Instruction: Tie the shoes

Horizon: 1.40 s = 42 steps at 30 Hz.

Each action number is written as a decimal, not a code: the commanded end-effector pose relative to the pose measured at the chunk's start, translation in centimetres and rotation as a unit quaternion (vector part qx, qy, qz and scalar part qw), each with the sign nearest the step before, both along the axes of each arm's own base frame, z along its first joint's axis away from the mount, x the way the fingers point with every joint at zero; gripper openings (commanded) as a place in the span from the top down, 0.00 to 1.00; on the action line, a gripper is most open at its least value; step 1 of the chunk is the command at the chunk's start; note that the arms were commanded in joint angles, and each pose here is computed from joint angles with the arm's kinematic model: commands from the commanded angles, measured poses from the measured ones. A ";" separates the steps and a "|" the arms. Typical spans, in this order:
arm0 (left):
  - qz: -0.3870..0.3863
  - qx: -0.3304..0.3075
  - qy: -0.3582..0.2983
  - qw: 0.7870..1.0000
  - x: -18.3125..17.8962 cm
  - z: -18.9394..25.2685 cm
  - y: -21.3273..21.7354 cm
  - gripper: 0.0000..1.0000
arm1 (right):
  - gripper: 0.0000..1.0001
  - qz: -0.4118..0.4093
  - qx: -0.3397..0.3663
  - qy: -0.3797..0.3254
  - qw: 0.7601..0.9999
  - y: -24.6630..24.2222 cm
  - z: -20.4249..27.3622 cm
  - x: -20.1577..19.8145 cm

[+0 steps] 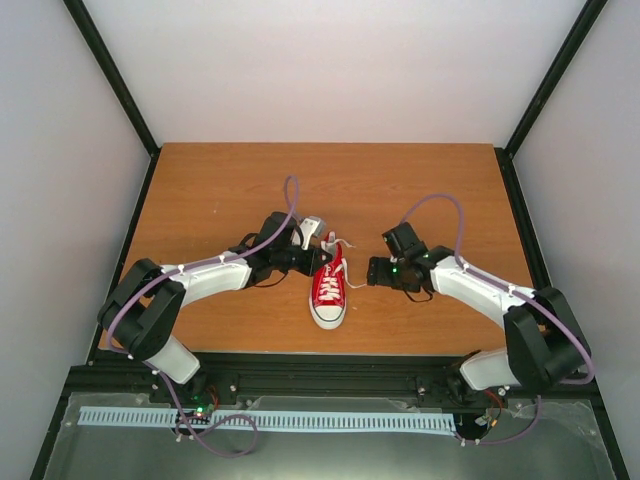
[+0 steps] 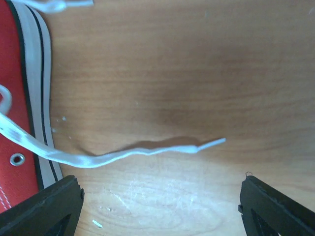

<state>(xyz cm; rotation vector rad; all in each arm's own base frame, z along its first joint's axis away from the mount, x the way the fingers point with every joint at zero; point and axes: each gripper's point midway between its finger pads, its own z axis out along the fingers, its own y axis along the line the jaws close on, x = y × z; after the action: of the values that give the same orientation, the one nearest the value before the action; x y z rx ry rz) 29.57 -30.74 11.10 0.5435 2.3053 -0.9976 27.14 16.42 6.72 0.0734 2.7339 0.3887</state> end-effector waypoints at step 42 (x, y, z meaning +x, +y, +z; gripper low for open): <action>-0.107 -0.035 -0.073 0.991 -1.4 2.2 -1.6 0.90 | 0.97 -0.088 -0.067 -0.088 0.990 0.3 0.4 4.6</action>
<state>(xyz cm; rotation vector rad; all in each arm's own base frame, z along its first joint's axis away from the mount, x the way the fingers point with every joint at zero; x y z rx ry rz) 28.35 -31.37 11.24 0.7212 2.2231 -1.0317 29.88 17.85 2.34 0.2163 2.6889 0.0798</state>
